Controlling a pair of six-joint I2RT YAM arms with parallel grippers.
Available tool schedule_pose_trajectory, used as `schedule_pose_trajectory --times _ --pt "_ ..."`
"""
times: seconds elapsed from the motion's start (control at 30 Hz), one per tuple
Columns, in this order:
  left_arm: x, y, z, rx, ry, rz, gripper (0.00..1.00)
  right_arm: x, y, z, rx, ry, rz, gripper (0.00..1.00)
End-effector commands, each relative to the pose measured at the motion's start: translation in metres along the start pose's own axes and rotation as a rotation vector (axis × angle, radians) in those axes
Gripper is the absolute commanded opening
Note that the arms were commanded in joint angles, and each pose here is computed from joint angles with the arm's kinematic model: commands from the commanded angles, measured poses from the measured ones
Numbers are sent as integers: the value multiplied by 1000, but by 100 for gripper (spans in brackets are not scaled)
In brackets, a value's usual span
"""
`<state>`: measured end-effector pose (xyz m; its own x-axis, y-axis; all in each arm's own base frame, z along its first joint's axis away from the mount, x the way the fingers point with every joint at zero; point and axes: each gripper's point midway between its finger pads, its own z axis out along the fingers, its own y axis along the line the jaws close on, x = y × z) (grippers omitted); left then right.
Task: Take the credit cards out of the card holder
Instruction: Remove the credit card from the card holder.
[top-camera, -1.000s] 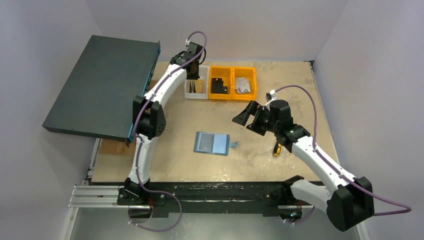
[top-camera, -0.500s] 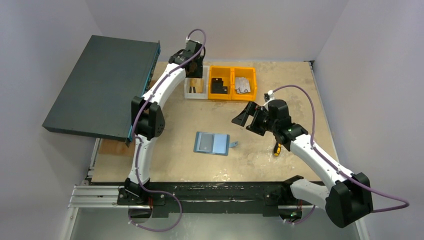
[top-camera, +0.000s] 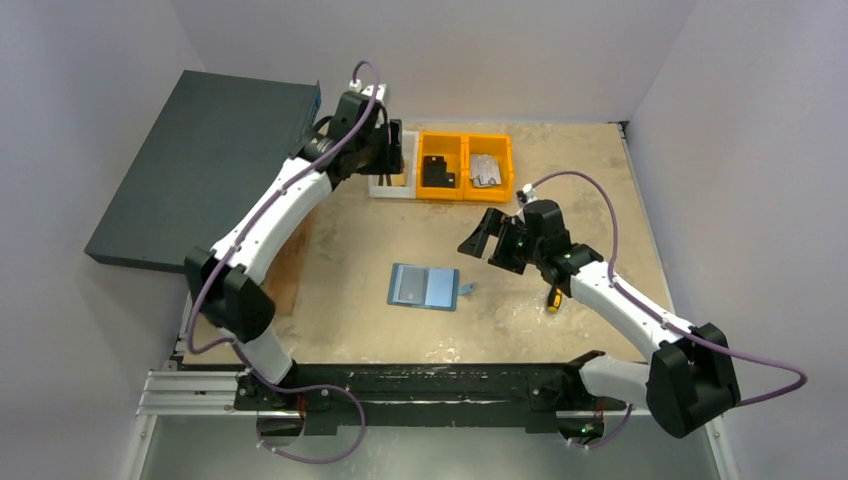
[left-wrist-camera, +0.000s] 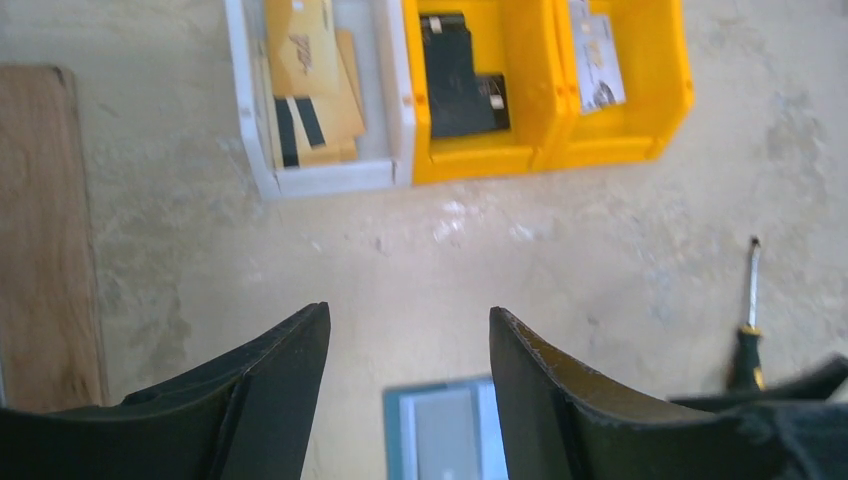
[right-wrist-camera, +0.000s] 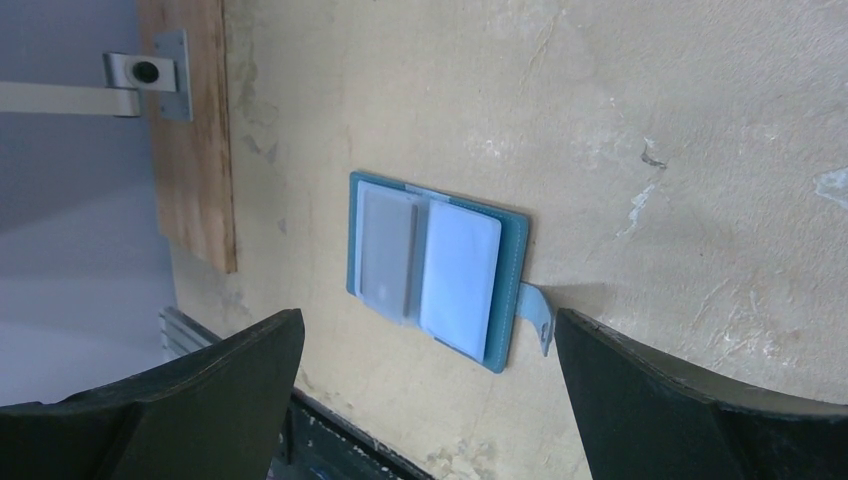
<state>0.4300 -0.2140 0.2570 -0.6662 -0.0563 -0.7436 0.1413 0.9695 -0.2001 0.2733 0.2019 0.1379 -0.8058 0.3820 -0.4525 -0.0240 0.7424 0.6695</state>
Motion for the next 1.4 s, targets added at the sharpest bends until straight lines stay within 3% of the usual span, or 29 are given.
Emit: schedule_pose_trajectory --times 0.0,0.37,0.67,1.03,1.27,1.37 --pt "28 -16 -37 112 22 -54 60 -4 20 7 -23 -33 -76 99" --pt "116 18 -94 96 81 -44 60 41 54 48 13 45 -149 99" --pt "172 42 -103 59 154 -77 60 70 59 85 135 87 -218 87" --pt "187 43 -109 74 173 -123 60 91 44 120 308 139 -325 63" --pt "195 42 -104 80 195 -129 59 94 32 130 398 154 -382 57" --pt "196 41 -102 83 197 -137 59 99 25 131 416 173 -392 51"
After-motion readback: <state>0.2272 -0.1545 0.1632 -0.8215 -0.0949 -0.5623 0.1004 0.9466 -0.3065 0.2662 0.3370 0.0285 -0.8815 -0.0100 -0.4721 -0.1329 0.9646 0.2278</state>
